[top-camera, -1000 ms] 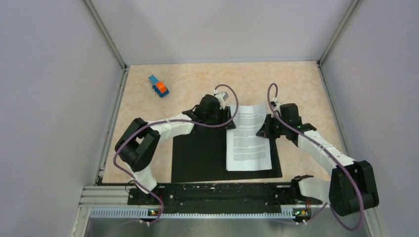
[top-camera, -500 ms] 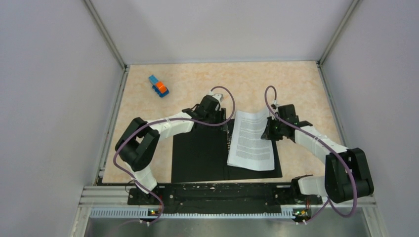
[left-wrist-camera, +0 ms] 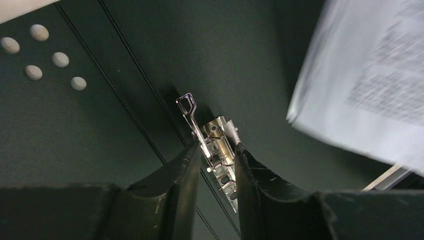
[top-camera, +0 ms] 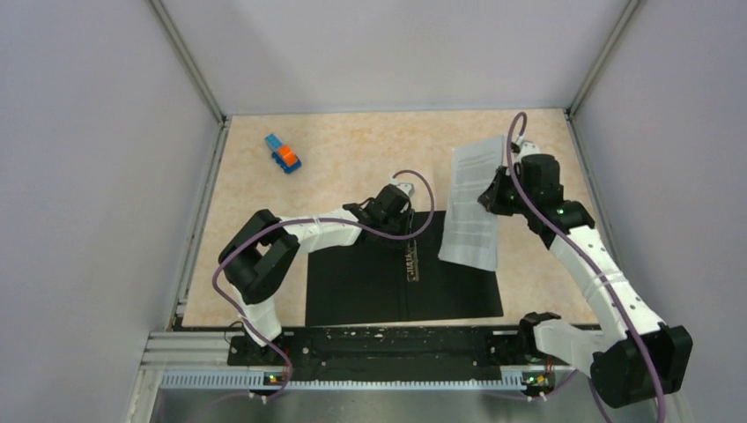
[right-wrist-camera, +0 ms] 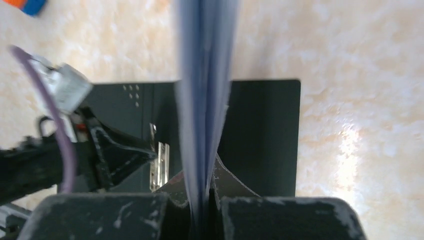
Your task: Put the files into the folder
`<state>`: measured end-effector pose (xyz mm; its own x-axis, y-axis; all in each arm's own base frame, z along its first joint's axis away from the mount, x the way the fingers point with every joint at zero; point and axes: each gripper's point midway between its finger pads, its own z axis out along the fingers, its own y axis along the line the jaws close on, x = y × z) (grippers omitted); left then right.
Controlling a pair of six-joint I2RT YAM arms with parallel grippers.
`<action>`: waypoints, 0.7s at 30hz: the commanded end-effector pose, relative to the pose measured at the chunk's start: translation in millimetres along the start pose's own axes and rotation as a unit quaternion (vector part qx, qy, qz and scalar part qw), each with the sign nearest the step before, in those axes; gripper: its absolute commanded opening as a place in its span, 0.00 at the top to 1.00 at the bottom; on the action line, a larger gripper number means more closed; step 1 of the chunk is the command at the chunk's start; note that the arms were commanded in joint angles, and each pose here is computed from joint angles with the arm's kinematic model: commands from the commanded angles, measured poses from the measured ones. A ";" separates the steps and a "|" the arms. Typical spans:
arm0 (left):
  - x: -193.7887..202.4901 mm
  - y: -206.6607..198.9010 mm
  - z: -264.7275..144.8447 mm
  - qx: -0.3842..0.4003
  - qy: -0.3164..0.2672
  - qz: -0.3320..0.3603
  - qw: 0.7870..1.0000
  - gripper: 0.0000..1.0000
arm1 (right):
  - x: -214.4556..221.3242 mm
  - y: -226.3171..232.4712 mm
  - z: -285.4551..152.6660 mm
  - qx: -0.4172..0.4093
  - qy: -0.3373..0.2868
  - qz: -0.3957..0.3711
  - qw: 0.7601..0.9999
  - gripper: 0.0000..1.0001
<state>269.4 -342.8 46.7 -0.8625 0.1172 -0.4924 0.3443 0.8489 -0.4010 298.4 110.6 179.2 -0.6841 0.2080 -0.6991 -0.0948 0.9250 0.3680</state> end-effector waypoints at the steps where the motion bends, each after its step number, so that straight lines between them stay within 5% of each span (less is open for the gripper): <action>1: -15.5 -4.2 3.6 -0.007 -0.028 -0.005 1.000 0.65 | -53.0 14.2 -43.8 0.006 -0.086 -0.002 0.996 1.00; 21: -8.7 42.3 7.2 -0.078 -0.011 0.039 0.996 0.73 | -94.3 108.9 -65.4 -0.129 -0.107 0.000 0.986 1.00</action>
<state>285.0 -339.9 45.3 -0.8319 0.1119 -0.5436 0.3437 0.8728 -0.3464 299.5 156.8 299.6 -0.5577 0.2649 -0.7866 -0.2579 0.8455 0.4676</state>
